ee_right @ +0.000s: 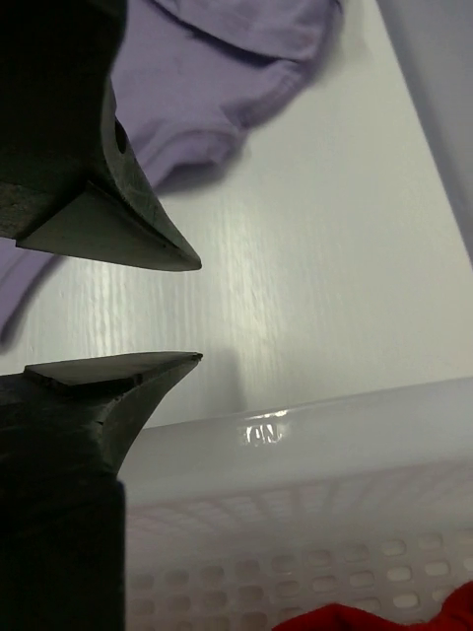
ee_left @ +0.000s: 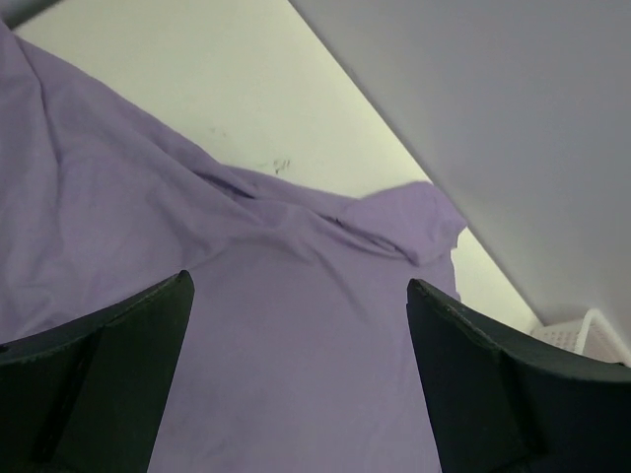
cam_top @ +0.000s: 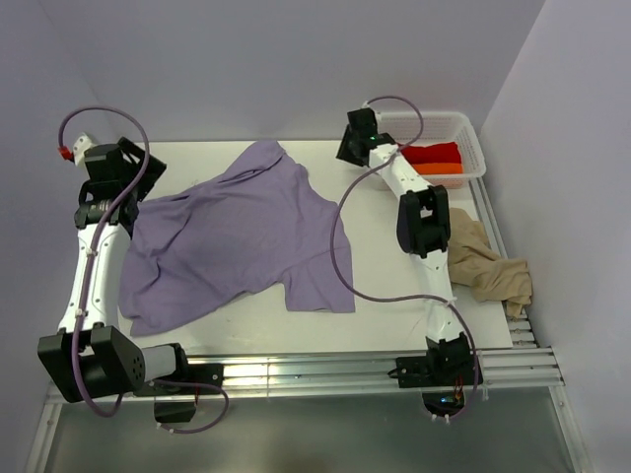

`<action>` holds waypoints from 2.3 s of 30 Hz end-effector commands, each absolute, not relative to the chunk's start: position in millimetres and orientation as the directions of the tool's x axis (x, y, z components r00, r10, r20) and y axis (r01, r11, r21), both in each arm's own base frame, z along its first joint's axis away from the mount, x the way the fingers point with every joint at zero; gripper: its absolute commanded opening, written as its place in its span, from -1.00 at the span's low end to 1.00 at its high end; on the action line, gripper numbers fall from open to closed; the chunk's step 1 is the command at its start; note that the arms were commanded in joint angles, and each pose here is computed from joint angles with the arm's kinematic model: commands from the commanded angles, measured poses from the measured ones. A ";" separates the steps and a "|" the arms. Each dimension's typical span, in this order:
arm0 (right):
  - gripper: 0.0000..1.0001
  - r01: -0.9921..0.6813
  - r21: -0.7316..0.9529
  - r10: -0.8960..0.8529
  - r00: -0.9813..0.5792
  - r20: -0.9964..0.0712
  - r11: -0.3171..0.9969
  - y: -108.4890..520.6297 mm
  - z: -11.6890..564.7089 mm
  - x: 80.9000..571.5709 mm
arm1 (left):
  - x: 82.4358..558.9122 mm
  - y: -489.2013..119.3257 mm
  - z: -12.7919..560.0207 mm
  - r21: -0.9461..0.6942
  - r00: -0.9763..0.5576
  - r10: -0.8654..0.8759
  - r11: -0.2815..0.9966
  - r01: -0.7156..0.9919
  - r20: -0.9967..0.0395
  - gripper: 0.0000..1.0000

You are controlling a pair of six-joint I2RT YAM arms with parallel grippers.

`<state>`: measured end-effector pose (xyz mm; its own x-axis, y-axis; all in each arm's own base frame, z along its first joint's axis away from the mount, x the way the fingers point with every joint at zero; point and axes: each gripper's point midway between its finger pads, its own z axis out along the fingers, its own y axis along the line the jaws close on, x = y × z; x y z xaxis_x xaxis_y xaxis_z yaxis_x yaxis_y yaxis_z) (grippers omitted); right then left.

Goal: Roll the t-shirts
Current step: Flatten the tshirt

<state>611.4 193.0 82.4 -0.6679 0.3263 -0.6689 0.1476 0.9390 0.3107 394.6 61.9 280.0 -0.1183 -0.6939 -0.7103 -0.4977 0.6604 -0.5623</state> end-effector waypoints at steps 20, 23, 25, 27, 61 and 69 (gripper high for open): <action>0.18 -0.189 0.458 0.190 -0.727 -0.660 0.869 256.8 115.8 578.4 | 353.4 28.2 220.3 -0.603 -0.225 -0.729 0.668 -0.435 -0.646 0.89; 0.20 -0.225 0.524 0.207 -0.738 -0.642 0.822 276.4 112.6 578.6 | 352.9 24.2 216.8 -0.607 -0.242 -0.728 0.675 -0.420 -0.642 0.89; 0.23 -0.237 0.565 0.231 -0.740 -0.632 0.790 283.5 113.5 581.2 | 353.4 20.8 210.7 -0.602 -0.267 -0.724 0.682 -0.416 -0.636 0.89; 0.27 -0.242 0.583 0.242 -0.739 -0.629 0.776 288.3 107.1 586.1 | 353.8 19.0 205.7 -0.595 -0.283 -0.722 0.686 -0.419 -0.632 0.88; -0.02 0.071 0.819 0.509 -0.813 -0.283 0.569 312.8 50.5 609.9 | 359.0 -17.1 167.6 -0.522 -0.413 -0.664 0.747 -0.412 -0.624 0.86; -0.74 0.139 0.896 0.590 -0.792 -0.155 0.422 297.0 45.7 615.5 | 358.7 -11.5 162.0 -0.499 -0.410 -0.659 0.749 -0.436 -0.631 0.86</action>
<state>605.4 315.3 43.6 -0.8155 0.5311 -0.2299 0.1022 0.5232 0.8461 353.9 -17.3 159.5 -0.4297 -0.6776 -0.5968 -0.4399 0.7343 -0.5170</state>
